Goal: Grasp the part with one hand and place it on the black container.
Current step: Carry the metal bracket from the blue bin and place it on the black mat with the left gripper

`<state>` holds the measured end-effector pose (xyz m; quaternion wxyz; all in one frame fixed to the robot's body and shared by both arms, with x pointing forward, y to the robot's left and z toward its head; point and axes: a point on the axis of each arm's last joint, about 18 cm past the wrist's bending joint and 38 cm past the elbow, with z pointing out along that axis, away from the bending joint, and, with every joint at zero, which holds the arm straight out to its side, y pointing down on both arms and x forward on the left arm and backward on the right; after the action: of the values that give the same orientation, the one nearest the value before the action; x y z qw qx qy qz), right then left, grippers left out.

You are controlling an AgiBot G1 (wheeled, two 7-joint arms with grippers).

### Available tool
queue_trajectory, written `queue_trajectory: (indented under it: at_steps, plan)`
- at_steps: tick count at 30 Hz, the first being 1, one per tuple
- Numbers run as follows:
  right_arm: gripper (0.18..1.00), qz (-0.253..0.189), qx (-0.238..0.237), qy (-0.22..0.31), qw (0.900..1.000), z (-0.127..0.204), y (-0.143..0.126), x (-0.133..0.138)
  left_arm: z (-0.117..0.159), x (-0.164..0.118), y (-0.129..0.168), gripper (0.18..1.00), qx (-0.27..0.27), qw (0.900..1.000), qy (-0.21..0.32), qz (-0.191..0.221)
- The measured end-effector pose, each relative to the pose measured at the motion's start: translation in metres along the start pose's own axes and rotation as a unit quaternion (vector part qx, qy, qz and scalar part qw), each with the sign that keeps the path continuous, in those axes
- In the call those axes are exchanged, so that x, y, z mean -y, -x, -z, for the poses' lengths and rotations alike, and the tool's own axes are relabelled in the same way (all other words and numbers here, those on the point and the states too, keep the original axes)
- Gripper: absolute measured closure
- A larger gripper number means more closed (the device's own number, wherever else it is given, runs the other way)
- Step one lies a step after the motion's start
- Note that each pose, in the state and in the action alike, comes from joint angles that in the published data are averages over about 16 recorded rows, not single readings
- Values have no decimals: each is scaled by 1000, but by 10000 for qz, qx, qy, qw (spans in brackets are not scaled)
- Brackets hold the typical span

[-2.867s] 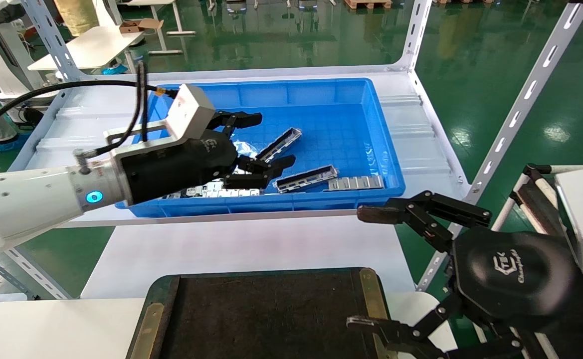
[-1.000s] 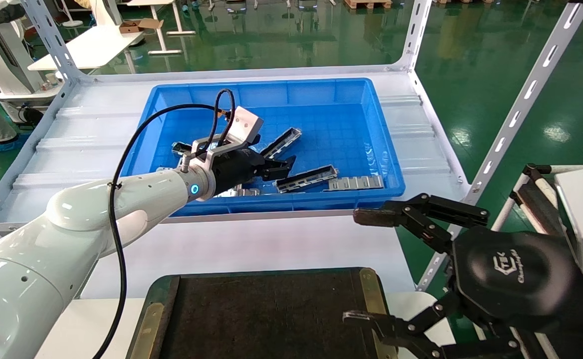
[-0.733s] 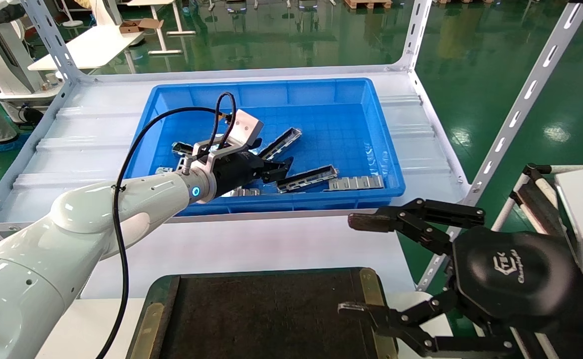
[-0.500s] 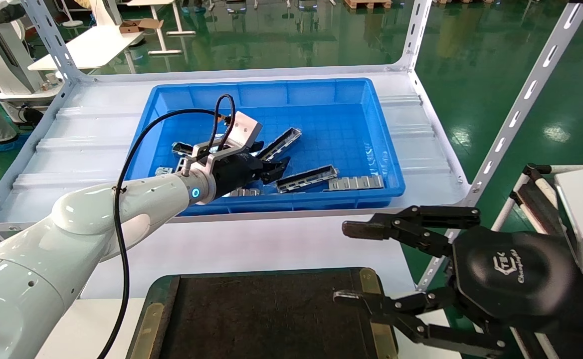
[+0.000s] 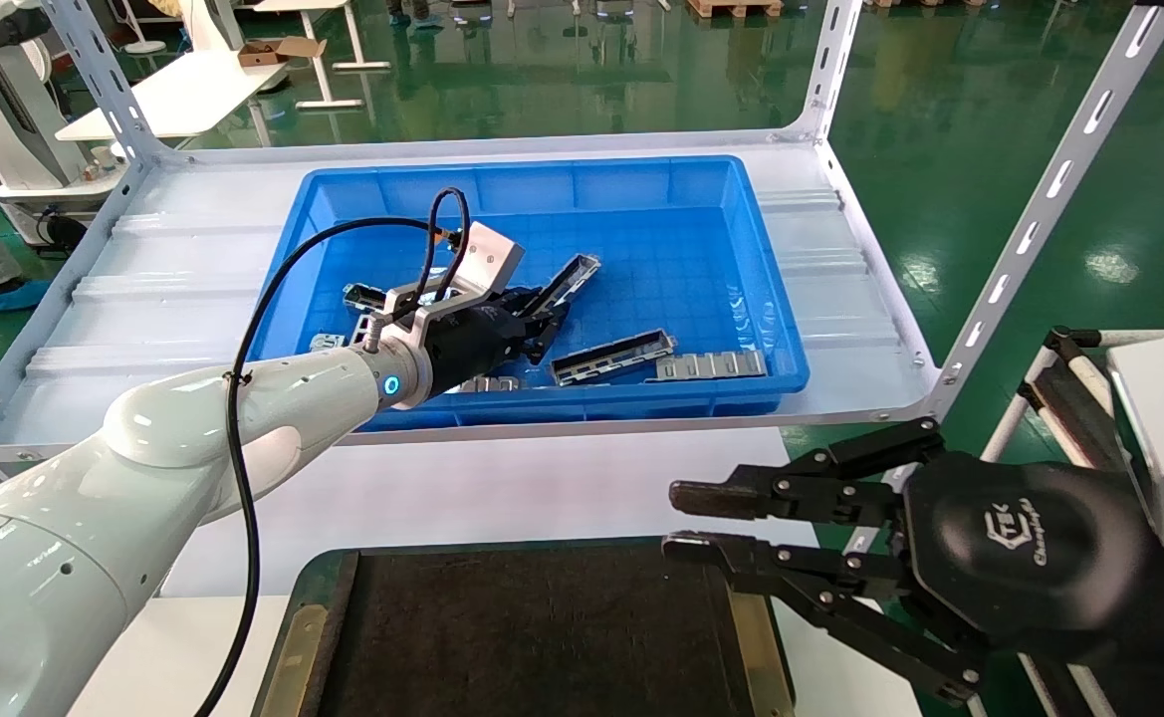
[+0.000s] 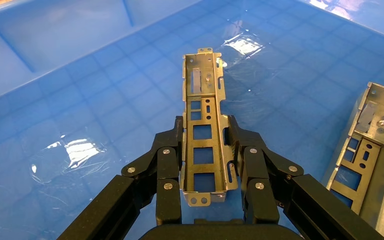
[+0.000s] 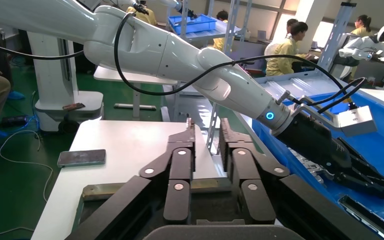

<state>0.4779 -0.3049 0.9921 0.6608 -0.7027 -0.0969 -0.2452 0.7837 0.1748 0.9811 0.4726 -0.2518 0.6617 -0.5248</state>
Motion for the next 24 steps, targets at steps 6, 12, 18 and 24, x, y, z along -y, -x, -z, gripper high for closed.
queue_trajectory:
  at_steps: [6,12,18,24]
  plan:
    - [896,0,0,0,10000,0,0,0,1,5,3,807,19,10000,-71,34]
    - [953,0,0,0,10000,0,0,0,5,20,10,825,4,9997,-256,26]
    - [980,0,0,0,10000,0,0,0,14,43,20,826,-125,9983,-567,-55]
    - [987,0,0,0,10000,0,0,0,30,65,30,826,-414,9945,-952,-151]
